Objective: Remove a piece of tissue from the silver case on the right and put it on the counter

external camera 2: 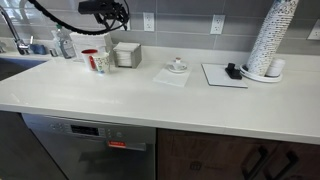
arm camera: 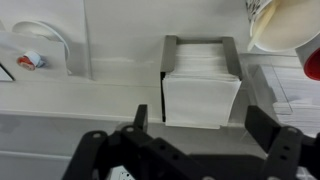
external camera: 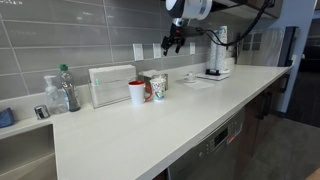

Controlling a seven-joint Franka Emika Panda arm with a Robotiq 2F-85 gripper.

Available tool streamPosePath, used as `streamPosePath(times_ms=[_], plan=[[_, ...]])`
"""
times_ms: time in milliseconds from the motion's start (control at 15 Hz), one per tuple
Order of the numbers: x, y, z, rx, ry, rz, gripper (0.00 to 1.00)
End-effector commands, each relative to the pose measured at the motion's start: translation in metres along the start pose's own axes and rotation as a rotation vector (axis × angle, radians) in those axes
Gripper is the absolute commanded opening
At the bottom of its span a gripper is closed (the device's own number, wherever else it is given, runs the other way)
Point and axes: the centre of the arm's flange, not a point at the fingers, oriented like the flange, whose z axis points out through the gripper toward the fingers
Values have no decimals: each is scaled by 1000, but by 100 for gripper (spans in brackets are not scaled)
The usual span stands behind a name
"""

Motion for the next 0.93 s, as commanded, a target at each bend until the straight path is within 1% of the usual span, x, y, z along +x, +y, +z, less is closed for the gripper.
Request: streamPosePath(times_ms=[0, 133, 467, 867], plan=[[0, 0, 0, 0, 0, 0, 100], [11, -4, 10, 49, -4, -14, 100], [32, -22, 39, 76, -13, -39, 100], [47, -10, 76, 97, -3, -8, 100]])
